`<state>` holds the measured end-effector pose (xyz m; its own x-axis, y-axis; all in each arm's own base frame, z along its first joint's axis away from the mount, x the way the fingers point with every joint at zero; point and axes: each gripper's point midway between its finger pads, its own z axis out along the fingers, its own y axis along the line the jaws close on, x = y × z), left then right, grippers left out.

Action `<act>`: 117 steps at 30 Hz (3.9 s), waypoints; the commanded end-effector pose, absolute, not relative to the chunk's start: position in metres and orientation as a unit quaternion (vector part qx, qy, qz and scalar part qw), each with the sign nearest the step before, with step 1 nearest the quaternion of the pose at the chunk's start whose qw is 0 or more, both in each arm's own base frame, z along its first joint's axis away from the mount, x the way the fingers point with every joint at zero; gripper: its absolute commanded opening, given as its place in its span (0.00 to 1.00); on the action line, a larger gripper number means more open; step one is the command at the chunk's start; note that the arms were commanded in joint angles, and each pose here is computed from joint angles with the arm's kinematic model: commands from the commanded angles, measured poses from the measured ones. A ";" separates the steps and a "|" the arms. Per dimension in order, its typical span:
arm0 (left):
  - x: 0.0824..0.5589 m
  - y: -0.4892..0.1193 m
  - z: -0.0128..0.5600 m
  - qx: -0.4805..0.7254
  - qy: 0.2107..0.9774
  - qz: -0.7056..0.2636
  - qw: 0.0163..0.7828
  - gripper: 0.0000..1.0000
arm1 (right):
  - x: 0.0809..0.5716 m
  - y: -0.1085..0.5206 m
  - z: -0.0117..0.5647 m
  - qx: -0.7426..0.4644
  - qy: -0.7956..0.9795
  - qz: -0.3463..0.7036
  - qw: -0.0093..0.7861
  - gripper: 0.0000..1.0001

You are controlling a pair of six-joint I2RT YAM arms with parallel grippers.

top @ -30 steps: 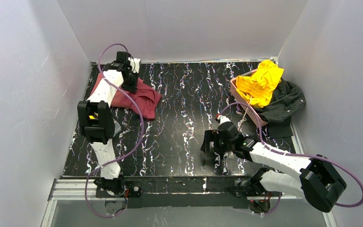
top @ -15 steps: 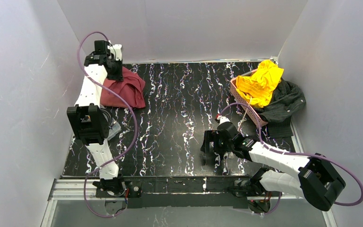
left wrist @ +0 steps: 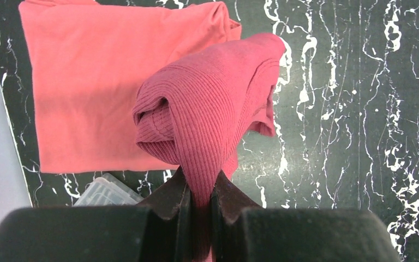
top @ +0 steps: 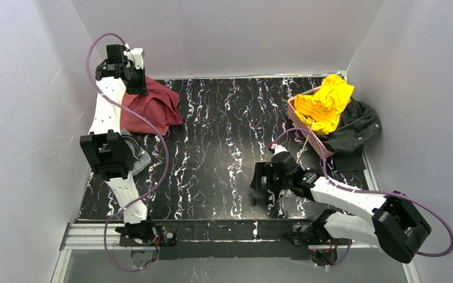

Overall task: Fold and stack the mixed laundry pile
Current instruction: Place the tank top at the corner of the board.

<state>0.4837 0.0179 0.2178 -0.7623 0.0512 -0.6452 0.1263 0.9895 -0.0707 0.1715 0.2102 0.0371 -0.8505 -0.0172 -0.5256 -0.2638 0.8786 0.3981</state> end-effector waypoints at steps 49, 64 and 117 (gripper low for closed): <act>0.500 -0.057 0.113 -0.102 0.938 -0.151 0.294 0.57 | 0.189 0.232 0.066 -0.112 0.920 0.252 0.279 0.96; 0.489 -0.045 0.086 -0.091 0.961 -0.060 0.254 0.50 | 0.185 0.228 0.058 -0.107 0.923 0.249 0.274 0.96; 0.477 -0.020 0.073 -0.140 0.951 -0.057 0.271 0.38 | 0.181 0.227 0.047 -0.108 0.927 0.247 0.262 0.96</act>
